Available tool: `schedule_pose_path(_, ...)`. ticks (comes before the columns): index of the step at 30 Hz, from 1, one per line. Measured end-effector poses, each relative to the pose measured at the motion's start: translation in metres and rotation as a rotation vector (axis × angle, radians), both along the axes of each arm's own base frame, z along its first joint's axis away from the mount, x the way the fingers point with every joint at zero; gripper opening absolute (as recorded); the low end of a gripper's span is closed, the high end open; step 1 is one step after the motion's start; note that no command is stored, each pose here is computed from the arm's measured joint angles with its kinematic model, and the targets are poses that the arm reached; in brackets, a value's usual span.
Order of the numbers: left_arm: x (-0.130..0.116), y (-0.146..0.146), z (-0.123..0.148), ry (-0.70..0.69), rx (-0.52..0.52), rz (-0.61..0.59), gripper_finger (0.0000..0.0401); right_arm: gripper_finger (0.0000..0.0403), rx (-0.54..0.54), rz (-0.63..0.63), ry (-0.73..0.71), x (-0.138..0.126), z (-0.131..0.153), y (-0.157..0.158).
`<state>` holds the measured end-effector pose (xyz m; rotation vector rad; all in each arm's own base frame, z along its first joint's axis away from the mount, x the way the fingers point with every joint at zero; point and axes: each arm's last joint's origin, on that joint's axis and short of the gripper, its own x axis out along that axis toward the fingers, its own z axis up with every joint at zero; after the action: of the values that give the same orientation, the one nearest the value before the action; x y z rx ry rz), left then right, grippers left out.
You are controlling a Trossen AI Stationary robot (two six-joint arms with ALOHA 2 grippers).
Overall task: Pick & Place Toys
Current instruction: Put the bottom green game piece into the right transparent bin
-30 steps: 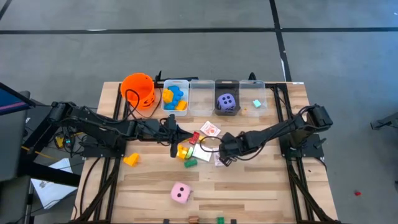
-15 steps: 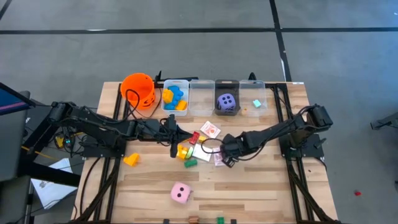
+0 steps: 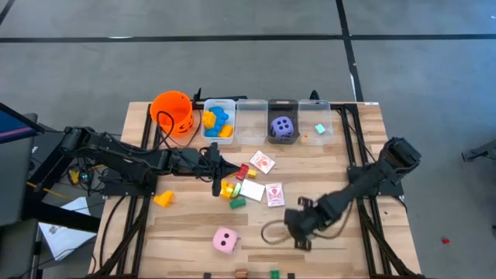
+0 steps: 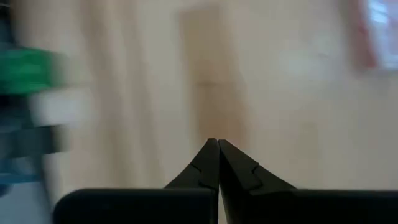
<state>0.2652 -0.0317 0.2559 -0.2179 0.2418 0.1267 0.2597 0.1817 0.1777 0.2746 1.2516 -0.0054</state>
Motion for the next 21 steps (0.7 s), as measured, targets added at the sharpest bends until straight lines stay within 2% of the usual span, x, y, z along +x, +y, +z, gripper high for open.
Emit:
schedule_pose_path(5, 0.000, 0.000, 0.000, -0.001, 0.000, 0.000, 0.0000, 0.0000, 0.040, 0.072, -0.054, 0.000, 0.028, 0.043)
schedule_pose_path(10, 0.000, -0.003, -0.001, 0.004, -0.038, -0.024, 0.0000, 0.0000, -0.022, 0.151, -0.020, 0.013, 0.039, 0.093)
schedule_pose_path(15, -0.001, -0.023, 0.008, -0.081, -0.158, -0.198, 0.0000, 0.0000, -0.140, 0.219, 0.032, 0.031, 0.037, 0.145)
schedule_pose_path(18, -0.005, -0.044, 0.017, -0.164, -0.164, -0.297, 0.0000, 0.0000, -0.171, 0.237, 0.056, 0.041, 0.036, 0.170)
schedule_pose_path(21, -0.013, -0.067, 0.023, -0.224, -0.152, -0.394, 0.0000, 0.0000, -0.154, 0.229, 0.052, 0.049, 0.039, 0.189)
